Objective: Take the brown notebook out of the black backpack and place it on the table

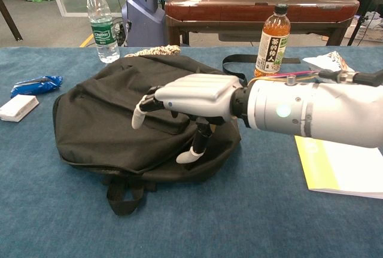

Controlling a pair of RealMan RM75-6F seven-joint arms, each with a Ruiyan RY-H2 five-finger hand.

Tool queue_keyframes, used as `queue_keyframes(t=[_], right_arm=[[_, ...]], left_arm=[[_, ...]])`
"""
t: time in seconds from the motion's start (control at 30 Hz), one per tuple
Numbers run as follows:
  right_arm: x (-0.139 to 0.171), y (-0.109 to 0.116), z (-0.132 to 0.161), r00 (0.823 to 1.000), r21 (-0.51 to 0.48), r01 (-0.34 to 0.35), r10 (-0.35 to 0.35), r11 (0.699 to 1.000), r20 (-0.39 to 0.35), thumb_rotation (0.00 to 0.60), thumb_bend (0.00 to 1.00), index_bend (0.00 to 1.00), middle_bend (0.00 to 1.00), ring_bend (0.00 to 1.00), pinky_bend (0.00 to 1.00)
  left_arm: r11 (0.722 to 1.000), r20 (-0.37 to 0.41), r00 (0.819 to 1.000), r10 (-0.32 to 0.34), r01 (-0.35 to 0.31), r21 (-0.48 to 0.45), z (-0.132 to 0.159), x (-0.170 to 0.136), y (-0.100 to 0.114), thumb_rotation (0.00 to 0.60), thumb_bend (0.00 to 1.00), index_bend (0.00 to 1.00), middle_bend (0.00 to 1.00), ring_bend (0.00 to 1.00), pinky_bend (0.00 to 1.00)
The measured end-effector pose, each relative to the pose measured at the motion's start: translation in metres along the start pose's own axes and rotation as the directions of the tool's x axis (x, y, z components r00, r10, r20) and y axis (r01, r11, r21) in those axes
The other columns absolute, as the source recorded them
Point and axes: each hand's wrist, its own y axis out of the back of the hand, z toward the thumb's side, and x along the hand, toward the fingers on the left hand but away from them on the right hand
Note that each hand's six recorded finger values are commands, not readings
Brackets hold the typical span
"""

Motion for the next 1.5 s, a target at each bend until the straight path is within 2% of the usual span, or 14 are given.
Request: queue_keyframes(t=[0.67, 0.77, 0.87, 1.07, 1.3, 1.5], right_arm=[[-0.041, -0.024, 0.009, 1.000, 0.057, -0.004, 0.004, 0.998, 0.015, 0.600, 0.22, 0.23, 0.16, 0.04, 0.31], [-0.047, -0.028, 0.010, 1.000, 0.069, -0.006, 0.004, 0.998, 0.020, 0.600, 0.25, 0.25, 0.18, 0.05, 0.31], [-0.051, -0.029, 0.010, 1.000, 0.079, 0.008, -0.010, 0.997, 0.028, 0.600, 0.32, 0.37, 0.26, 0.10, 0.31], [-0.060, -0.029, 0.007, 0.997, 0.099, 0.053, -0.059, 0.994, 0.052, 0.600, 0.38, 0.51, 0.36, 0.20, 0.33], [-0.063, -0.024, -0.001, 0.988, 0.118, 0.121, -0.132, 0.986, 0.085, 0.600, 0.49, 0.68, 0.48, 0.33, 0.45], [-0.056, -0.013, -0.011, 0.970, 0.051, 0.206, -0.211, 0.977, 0.124, 0.600, 0.53, 0.77, 0.56, 0.43, 0.56]], left_arm=[[1.000, -0.018, 1.000, 0.002, -0.002, -0.007, -0.006, -0.005, 0.003, 0.600, 0.33, 0.35, 0.32, 0.25, 0.20], [1.000, -0.019, 1.000, 0.002, -0.002, -0.010, -0.006, -0.006, 0.004, 0.600, 0.33, 0.35, 0.32, 0.25, 0.20], [1.000, -0.020, 1.000, 0.002, -0.002, -0.013, -0.007, -0.007, 0.004, 0.600, 0.33, 0.35, 0.32, 0.25, 0.20], [1.000, -0.020, 1.000, -0.003, 0.003, -0.016, -0.007, -0.007, 0.003, 0.600, 0.33, 0.35, 0.32, 0.25, 0.20], [1.000, -0.020, 1.000, 0.002, -0.002, -0.014, -0.008, -0.006, 0.005, 0.600, 0.33, 0.36, 0.32, 0.25, 0.20], [1.000, -0.005, 1.000, 0.001, -0.001, -0.011, -0.006, -0.002, 0.007, 0.600, 0.33, 0.36, 0.32, 0.25, 0.20]])
